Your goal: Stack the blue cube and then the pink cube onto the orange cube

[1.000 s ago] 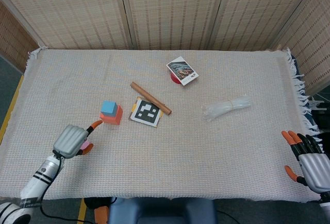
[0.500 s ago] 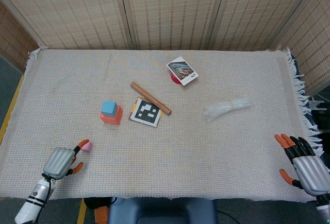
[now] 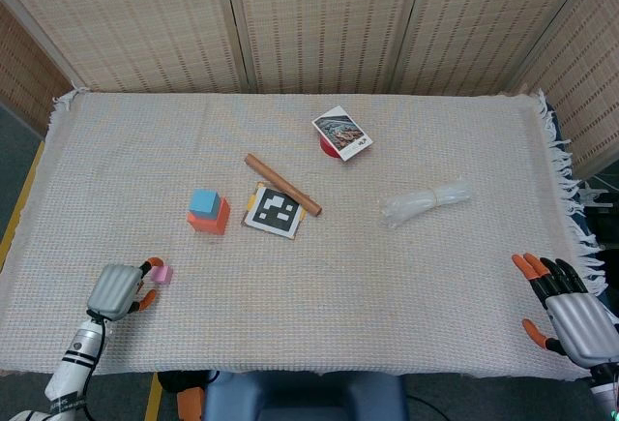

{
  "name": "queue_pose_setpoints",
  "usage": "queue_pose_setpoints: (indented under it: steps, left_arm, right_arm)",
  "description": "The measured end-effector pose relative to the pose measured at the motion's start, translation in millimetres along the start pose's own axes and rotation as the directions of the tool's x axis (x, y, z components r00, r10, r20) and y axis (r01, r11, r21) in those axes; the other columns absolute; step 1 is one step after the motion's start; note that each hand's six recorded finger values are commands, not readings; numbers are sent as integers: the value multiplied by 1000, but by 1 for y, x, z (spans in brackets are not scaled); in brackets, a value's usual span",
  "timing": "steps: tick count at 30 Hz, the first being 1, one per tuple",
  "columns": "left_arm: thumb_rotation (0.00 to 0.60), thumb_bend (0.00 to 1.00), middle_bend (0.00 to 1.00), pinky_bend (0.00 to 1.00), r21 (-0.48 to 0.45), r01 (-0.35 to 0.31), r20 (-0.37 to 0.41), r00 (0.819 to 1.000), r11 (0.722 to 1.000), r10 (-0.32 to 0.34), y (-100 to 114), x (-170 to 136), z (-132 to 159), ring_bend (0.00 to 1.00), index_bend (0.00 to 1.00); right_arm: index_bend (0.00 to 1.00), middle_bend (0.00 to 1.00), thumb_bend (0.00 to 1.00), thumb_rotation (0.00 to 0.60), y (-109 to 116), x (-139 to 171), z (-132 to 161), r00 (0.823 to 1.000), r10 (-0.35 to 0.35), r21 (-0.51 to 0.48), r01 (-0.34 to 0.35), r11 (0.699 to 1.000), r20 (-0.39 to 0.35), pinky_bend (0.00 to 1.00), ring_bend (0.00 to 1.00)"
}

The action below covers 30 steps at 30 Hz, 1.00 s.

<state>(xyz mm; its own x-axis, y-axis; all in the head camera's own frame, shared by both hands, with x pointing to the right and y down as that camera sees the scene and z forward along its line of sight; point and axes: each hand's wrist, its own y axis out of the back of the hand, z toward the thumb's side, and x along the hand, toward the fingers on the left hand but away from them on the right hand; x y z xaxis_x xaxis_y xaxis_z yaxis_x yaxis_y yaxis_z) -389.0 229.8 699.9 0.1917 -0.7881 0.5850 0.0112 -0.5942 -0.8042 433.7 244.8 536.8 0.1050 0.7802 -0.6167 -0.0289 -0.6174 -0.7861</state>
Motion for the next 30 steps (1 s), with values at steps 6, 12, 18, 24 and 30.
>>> queue_pose_setpoints:
  steps: [6, 12, 18, 24, 30]
  left_arm:
    - [600, 319, 1000, 1000, 0, -23, 0, 1000, 1000, 23, -2, 4, 2, 1000, 346]
    - [600, 319, 1000, 1000, 11, -38, 1, 999, 999, 38, -5, 9, 3, 1000, 377]
    - [600, 319, 1000, 1000, 15, -44, -3, 999, 999, 44, -7, 12, 2, 1000, 438]
    - [600, 319, 1000, 1000, 23, -64, -10, 998, 998, 64, -3, 13, -1, 1000, 526]
    - [600, 317, 1000, 1000, 4, -121, -2, 993, 993, 121, 25, 12, -4, 1000, 546]
  right_arm:
    - [0, 0, 244, 600, 0, 0, 0, 1000, 0, 0, 0, 1000, 3, 15, 0]
    - [0, 0, 244, 600, 1, 0, -1, 1000, -2, -2, 2, 1000, 5, 15, 0]
    - [0, 0, 244, 600, 1, 1, -1, 1000, -1, -1, 1, 1000, 5, 15, 0]
    - [0, 0, 244, 600, 1, 2, -1, 1000, -1, -2, 1, 1000, 1, 16, 0]
    - [0, 0, 244, 600, 3, 2, -1, 1000, -6, -3, 6, 1000, -1, 16, 0]
